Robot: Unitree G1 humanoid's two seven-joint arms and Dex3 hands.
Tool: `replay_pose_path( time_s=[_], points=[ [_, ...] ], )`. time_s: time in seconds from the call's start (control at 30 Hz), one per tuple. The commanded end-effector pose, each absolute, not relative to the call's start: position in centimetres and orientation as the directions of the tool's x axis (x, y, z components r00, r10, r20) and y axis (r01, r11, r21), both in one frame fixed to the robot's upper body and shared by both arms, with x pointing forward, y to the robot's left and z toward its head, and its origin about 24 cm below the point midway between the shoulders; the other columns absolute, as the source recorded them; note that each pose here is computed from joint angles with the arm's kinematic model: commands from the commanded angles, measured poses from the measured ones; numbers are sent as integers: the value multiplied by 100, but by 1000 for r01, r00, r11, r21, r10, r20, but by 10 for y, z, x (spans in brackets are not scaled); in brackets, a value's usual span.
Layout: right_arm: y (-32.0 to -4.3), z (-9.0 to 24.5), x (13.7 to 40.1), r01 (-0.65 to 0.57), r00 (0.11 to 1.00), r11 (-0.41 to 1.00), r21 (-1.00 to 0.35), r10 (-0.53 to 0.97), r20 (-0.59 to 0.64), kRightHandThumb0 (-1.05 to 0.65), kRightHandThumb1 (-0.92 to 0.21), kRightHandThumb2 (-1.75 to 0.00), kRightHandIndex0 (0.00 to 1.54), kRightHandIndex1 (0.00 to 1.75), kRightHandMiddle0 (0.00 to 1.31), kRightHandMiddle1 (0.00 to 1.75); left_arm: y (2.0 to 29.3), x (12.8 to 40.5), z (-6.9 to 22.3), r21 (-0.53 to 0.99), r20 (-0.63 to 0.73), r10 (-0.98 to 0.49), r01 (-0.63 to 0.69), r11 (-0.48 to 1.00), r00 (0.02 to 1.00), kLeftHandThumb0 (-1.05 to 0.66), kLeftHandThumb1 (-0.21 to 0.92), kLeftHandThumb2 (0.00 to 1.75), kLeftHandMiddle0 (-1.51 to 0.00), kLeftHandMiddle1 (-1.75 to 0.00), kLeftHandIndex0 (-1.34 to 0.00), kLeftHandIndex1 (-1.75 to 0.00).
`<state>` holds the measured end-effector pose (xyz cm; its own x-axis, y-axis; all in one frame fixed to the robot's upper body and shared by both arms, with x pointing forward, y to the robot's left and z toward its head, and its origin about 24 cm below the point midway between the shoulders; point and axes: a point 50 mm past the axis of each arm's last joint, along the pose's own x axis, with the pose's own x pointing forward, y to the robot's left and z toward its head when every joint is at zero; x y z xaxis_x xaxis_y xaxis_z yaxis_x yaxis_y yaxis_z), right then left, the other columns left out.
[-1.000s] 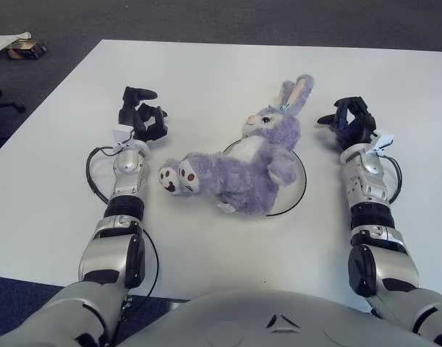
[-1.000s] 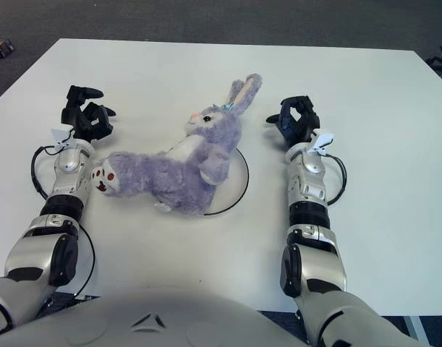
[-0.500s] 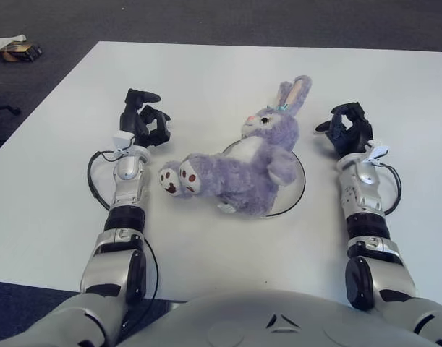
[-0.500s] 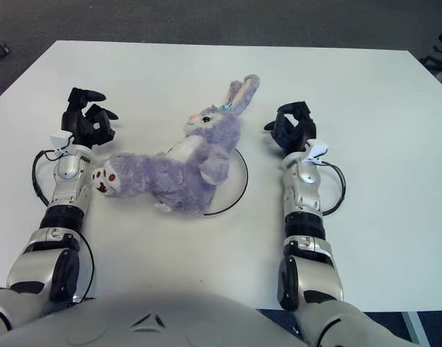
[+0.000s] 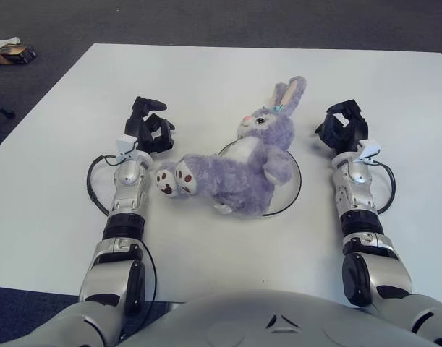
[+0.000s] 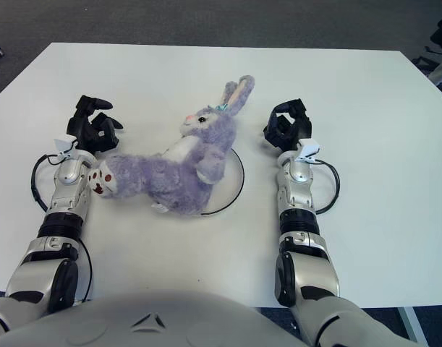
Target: Put the doll into the plate.
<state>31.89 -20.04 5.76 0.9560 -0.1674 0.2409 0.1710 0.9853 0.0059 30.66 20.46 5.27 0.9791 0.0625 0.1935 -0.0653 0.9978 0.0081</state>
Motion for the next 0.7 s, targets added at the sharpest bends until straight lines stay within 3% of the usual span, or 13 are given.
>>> replay_pose_path(
  time_s=[0.0,0.13,0.3,0.67],
  points=[
    [-196,35,296,167,952,976,-137,-124,279,-43,-49,-109,88,175,47,175,204,291,24,-13,90,68,-68,998,994,-1,28,138,-68,-173,-37,-175],
    [-193,40,292,181,926,960,-213,-93,366,-43,-49,-110,92,175,48,175,206,291,25,-5,102,75,-75,997,992,-1,29,136,-55,-174,-48,-175],
    [-191,40,292,193,909,948,-254,-76,409,-43,-48,-111,96,175,48,175,206,291,26,5,109,77,-78,997,991,-1,31,133,-51,-175,-49,-175],
    [-195,33,297,152,930,969,-192,-74,361,-43,-47,-112,104,175,49,175,207,290,26,16,117,83,-85,996,990,-1,33,132,-49,-175,-48,-175]
  ],
)
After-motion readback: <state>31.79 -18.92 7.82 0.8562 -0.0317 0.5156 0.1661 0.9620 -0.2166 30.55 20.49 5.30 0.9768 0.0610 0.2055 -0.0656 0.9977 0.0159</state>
